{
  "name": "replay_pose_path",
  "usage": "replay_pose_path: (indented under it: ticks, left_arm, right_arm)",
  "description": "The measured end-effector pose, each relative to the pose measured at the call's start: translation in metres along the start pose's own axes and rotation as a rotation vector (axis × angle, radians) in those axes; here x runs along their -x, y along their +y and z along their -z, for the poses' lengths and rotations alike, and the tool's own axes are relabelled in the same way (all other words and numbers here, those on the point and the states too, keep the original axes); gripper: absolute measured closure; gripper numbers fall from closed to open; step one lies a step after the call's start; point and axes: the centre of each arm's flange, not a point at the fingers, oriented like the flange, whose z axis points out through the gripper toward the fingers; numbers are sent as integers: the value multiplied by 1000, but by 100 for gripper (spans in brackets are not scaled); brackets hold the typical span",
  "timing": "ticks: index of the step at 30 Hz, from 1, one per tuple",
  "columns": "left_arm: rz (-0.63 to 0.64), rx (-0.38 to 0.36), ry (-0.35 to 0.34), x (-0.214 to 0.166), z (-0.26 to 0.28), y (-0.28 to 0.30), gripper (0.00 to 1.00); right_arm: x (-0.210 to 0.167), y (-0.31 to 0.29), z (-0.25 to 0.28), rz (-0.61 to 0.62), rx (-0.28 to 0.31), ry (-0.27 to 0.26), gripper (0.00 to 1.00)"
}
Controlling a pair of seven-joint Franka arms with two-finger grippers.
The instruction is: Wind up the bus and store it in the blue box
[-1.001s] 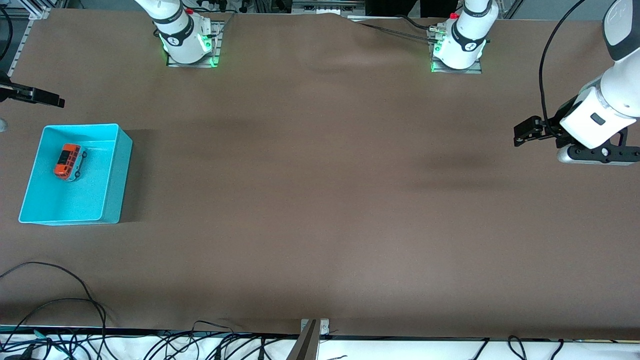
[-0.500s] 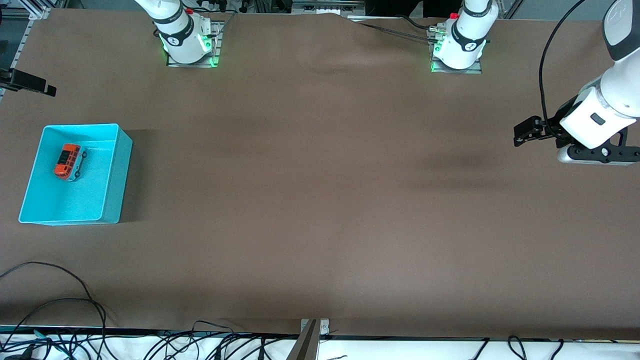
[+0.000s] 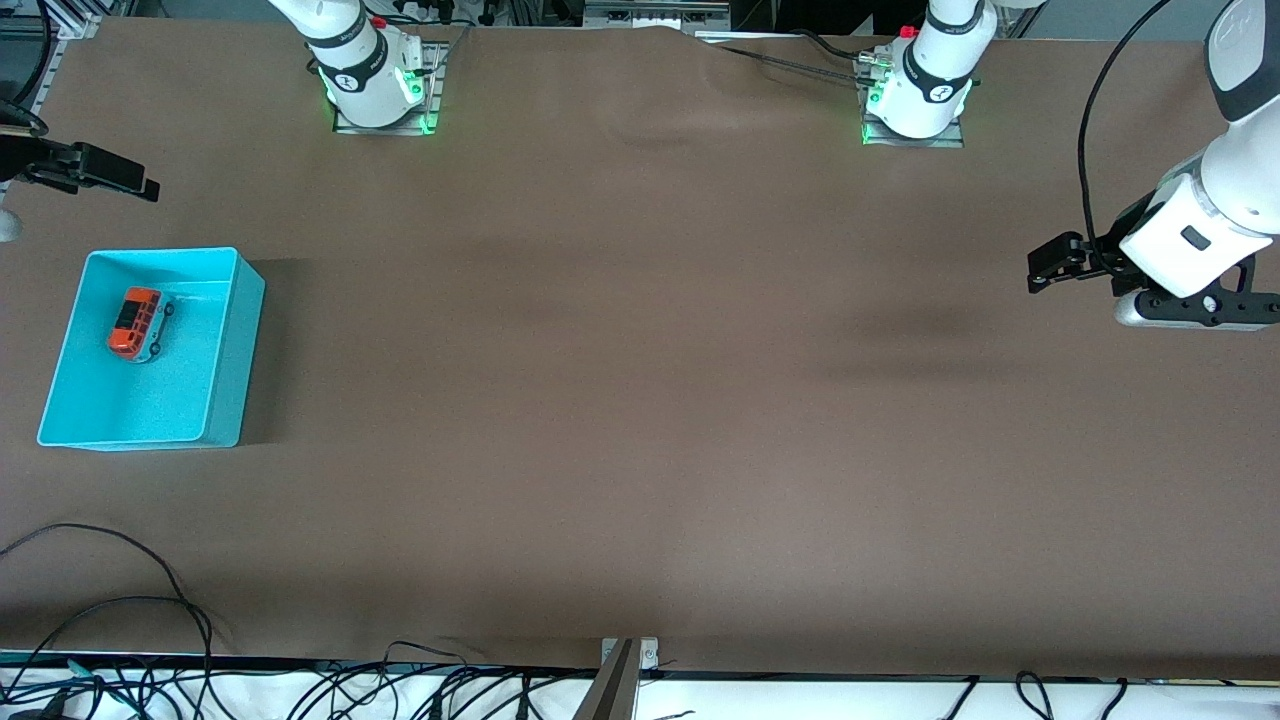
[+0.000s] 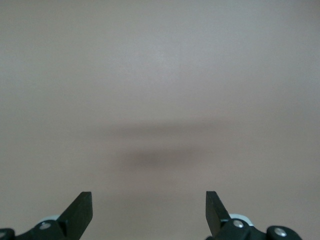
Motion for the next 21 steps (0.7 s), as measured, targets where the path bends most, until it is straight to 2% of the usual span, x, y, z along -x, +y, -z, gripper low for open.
replay_pose_path:
  ticks: [5, 14, 21]
  left_arm:
    - [0, 0, 0, 0, 0, 0, 0]
    - [0, 0, 0, 0, 0, 0, 0]
    - [0, 0, 0, 0, 0, 0, 0]
  right_arm:
    - [-1, -12, 0, 1, 4, 12, 0]
    - [-13, -38, -2, -18, 7, 82, 0]
    - [-24, -38, -16, -12, 9, 100, 0]
